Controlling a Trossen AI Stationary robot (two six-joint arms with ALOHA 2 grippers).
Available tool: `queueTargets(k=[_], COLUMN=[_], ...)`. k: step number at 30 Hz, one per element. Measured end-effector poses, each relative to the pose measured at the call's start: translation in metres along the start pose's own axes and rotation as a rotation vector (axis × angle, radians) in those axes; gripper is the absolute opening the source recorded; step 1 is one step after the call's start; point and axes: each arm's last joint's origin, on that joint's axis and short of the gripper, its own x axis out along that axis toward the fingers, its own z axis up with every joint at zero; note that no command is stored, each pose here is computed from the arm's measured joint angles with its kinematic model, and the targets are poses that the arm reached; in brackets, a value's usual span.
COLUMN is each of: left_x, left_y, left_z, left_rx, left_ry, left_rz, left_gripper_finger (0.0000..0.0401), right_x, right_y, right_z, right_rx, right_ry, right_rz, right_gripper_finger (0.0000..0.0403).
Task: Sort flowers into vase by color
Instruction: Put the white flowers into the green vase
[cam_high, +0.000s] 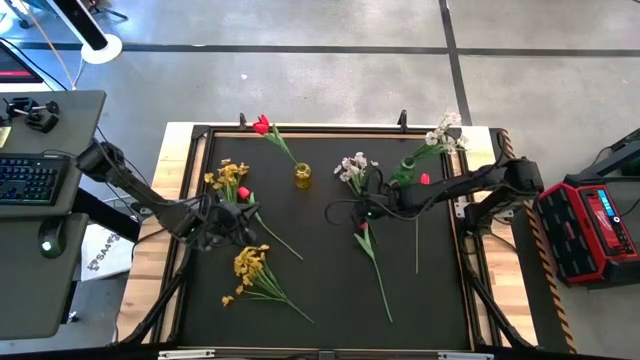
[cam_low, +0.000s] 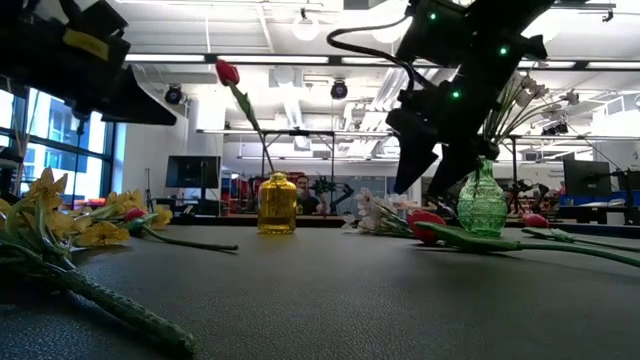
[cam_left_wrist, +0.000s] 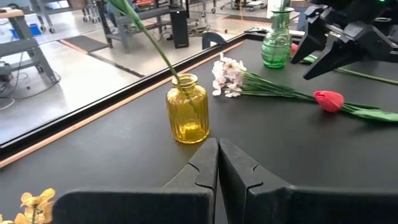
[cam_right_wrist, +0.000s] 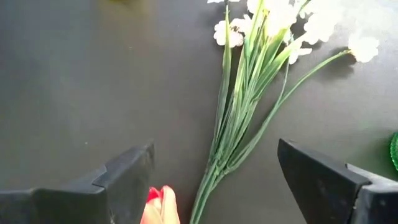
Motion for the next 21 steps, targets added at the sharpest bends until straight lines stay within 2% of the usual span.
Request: queueTargets(k=[5,13,17,21], left_x=[0.002,0.003,0.003,0.003], left_y=[0.001,0.000,0.000,0.000], left_z=[0.001,0.002,0.002,0.002], left_rx=[-0.009,-0.025,-0.025,-0.029], left_ry=[0.002,0.002,0.002,0.001], left_rz=[0.010,0.003,0.002,0.001], left_gripper_finger=[0.0000,0.0000,0.0000,0.0000], right_x=[0.015,0.043,0.049,0.050], right_y=[0.006,0.002,-0.001,-0.001], right_z=[-0.005,-0.011,-0.011,-0.011], right_rx=[0.023,0.041,0.045,0.044], right_ry=[0.005,0.067,0.096,0.102], right_rz=[-0.007,-0.081,-0.084,-0.079], right_gripper_finger=[0.0322,0.0319,0.0289,0.0234])
